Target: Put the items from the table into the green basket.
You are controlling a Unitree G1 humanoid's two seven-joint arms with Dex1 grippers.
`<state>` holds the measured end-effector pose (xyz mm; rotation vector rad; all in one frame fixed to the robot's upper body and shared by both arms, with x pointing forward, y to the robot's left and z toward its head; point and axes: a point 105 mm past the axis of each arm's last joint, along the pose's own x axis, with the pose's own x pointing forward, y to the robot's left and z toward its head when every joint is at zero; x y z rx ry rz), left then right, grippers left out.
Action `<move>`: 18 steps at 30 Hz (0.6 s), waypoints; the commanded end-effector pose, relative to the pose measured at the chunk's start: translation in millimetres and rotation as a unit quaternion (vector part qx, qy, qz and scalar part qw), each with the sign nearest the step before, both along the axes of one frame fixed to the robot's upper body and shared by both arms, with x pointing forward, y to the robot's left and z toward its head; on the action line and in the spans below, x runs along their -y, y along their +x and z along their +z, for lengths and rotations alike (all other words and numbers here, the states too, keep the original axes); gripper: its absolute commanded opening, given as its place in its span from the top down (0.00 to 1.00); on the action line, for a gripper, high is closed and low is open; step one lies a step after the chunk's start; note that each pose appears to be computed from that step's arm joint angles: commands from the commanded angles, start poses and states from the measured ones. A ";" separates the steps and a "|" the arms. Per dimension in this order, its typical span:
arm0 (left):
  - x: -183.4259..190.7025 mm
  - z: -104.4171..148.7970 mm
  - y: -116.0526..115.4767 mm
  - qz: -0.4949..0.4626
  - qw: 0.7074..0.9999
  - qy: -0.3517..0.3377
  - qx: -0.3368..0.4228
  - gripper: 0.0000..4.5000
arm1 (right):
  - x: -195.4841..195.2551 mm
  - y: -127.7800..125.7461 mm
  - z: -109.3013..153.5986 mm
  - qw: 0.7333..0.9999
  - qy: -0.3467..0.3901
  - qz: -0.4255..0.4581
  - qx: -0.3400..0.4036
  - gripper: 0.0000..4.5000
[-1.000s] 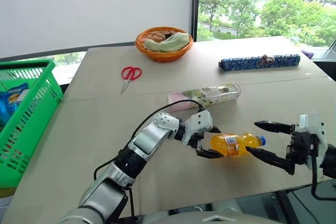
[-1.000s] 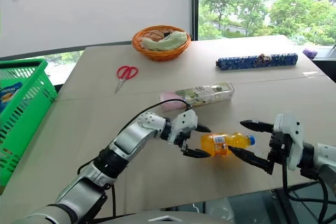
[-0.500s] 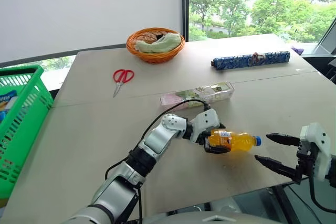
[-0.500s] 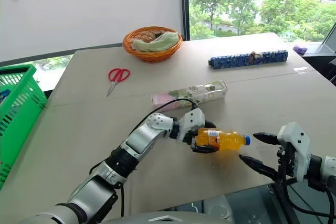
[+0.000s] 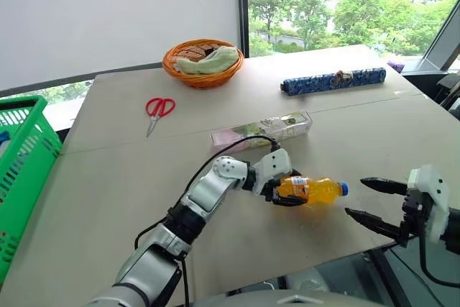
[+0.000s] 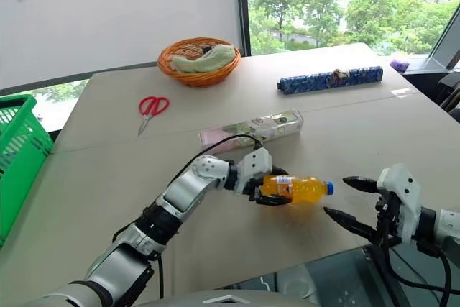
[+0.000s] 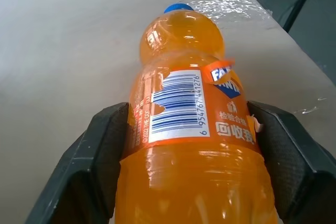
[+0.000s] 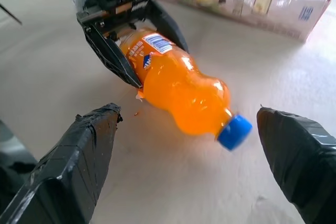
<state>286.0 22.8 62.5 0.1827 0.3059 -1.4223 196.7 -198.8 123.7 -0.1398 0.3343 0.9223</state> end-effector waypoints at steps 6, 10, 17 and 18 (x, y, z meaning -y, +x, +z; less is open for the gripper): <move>-137.7 67.2 37.8 0.310 0.937 -0.148 0.057 0.35 | -32.1 20.9 34.1 0.993 0.073 0.047 0.083 0.00; -233.5 123.9 71.1 0.542 0.799 -0.198 0.172 0.35 | -63.6 30.2 75.6 0.970 0.168 0.108 0.135 0.00; -386.9 180.3 31.4 0.800 0.499 -0.110 0.315 0.35 | -97.7 48.9 111.1 0.948 0.206 0.180 0.163 0.00; -399.9 189.6 20.4 0.813 0.467 -0.101 0.334 0.35 | -99.2 51.4 112.8 0.947 0.209 0.183 0.163 0.00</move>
